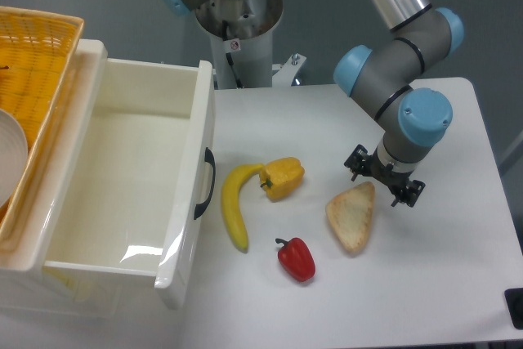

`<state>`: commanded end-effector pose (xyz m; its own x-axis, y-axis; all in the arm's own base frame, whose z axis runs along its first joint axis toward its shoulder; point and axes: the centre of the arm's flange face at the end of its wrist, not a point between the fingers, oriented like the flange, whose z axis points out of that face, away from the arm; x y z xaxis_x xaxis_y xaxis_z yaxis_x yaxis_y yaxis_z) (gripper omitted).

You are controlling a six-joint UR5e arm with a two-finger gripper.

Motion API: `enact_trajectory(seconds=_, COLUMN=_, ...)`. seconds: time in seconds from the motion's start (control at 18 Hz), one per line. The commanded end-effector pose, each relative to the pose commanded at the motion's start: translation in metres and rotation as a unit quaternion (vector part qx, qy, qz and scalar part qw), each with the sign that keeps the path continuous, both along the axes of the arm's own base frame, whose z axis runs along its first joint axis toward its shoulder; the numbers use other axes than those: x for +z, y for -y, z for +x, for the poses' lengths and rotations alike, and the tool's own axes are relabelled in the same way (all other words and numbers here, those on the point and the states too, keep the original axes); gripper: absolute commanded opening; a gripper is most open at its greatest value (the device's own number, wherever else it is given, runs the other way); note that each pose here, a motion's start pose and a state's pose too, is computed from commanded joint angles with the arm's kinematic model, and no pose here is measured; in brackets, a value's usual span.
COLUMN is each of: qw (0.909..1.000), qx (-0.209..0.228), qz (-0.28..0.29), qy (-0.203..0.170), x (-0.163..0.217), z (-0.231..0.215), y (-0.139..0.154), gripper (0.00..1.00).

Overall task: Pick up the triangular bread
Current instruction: 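Move the open gripper over the triangular toast slice, then lower the gripper onto the toast's crust edge and close it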

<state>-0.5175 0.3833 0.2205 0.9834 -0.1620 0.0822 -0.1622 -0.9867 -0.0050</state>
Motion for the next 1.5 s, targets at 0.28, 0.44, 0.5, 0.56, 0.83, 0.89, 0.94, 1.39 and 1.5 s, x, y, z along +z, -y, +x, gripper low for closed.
enact_trajectory(seconds=0.28, qw=1.0000, qx=-0.002, qz=0.000, qy=-0.006, x=-0.016, z=0.007, y=0.000, gripper=1.00)
enact_trajectory(seconds=0.44, qw=0.9999, qx=-0.007, qz=-0.001, qy=-0.008, x=-0.020, z=0.009, y=-0.005, gripper=0.91)
enact_trajectory(seconds=0.5, qw=0.9999, qx=-0.007, qz=-0.001, qy=-0.009, x=-0.020, z=0.009, y=-0.005, gripper=0.76)
enact_trajectory(seconds=0.56, qw=0.9999, qx=-0.006, qz=0.000, qy=-0.010, x=-0.019, z=0.007, y=-0.003, gripper=0.59)
enact_trajectory(seconds=0.83, qw=0.9999, qx=-0.006, qz=0.000, qy=-0.014, x=-0.016, z=0.004, y=-0.004, gripper=0.06)
enact_trajectory(seconds=0.89, qw=0.9999, qx=-0.007, qz=0.000, qy=-0.014, x=-0.015, z=0.004, y=-0.004, gripper=0.00)
enact_trajectory(seconds=0.94, qw=0.9999, qx=-0.007, qz=0.001, qy=-0.016, x=-0.013, z=0.003, y=-0.005, gripper=0.00)
enact_trajectory(seconds=1.39, qw=0.9988, qx=-0.006, qz=0.015, qy=-0.045, x=0.021, z=-0.018, y=-0.017, gripper=0.00)
enact_trajectory(seconds=1.5, qw=0.9990, qx=-0.007, qz=0.012, qy=-0.043, x=0.035, z=-0.025, y=-0.020, gripper=0.00)
